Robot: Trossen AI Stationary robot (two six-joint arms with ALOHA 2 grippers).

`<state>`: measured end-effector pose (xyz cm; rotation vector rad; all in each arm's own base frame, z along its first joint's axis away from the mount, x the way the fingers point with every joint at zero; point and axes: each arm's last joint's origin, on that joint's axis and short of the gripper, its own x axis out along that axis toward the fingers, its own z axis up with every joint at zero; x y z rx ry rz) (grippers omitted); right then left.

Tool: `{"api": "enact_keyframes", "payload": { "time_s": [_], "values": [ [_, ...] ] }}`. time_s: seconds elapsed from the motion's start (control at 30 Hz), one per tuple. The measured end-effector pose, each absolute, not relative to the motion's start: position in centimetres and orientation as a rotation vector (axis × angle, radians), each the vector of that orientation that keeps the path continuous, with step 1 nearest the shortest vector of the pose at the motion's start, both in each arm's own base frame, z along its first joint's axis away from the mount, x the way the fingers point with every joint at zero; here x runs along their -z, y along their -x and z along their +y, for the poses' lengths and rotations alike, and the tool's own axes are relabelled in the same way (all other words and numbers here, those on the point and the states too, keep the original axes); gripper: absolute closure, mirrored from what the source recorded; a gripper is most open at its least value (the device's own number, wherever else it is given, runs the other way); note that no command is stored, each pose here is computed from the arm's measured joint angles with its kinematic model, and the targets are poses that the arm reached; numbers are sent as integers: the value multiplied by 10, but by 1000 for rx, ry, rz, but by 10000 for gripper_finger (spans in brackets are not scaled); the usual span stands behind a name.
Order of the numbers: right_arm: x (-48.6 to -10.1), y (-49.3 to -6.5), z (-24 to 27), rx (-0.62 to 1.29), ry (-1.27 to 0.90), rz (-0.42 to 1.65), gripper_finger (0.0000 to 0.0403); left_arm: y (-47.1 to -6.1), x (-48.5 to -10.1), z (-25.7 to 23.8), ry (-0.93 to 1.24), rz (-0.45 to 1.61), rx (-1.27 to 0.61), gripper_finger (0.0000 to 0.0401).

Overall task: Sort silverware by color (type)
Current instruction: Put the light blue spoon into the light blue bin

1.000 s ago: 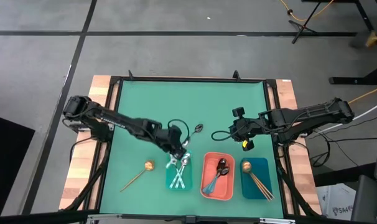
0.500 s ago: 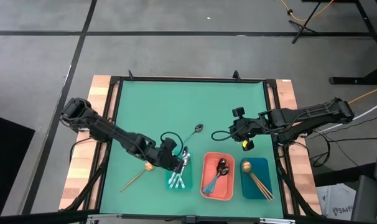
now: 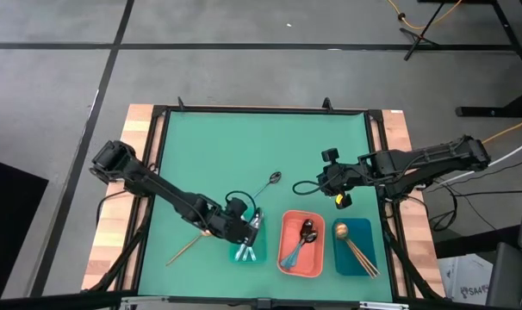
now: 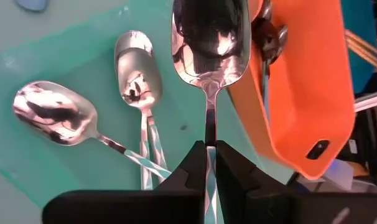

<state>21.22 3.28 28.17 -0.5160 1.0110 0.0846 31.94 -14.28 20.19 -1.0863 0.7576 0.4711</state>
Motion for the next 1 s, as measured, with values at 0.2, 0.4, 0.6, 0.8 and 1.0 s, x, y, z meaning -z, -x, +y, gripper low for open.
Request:
{"api": "enact_keyframes", "payload": {
  "time_s": [0.2,0.4,0.6,0.8,1.0],
  "values": [
    [-282,-212,33,-85,516,1011,315,-323,-187,-145,1069,804,-488,391],
    [-282,-212,33,-85,515,1011,315,-326,-173,-147,1056,841,-502,387],
    [-282,-212,33,-84,515,1011,315,-329,-160,-149,1048,876,-510,385],
    [-282,-212,33,-83,514,1011,315,-331,-153,-149,1038,886,-523,385],
    [-282,-212,33,-83,514,1011,315,-331,-153,-149,1035,880,-529,384]
  ]
}}
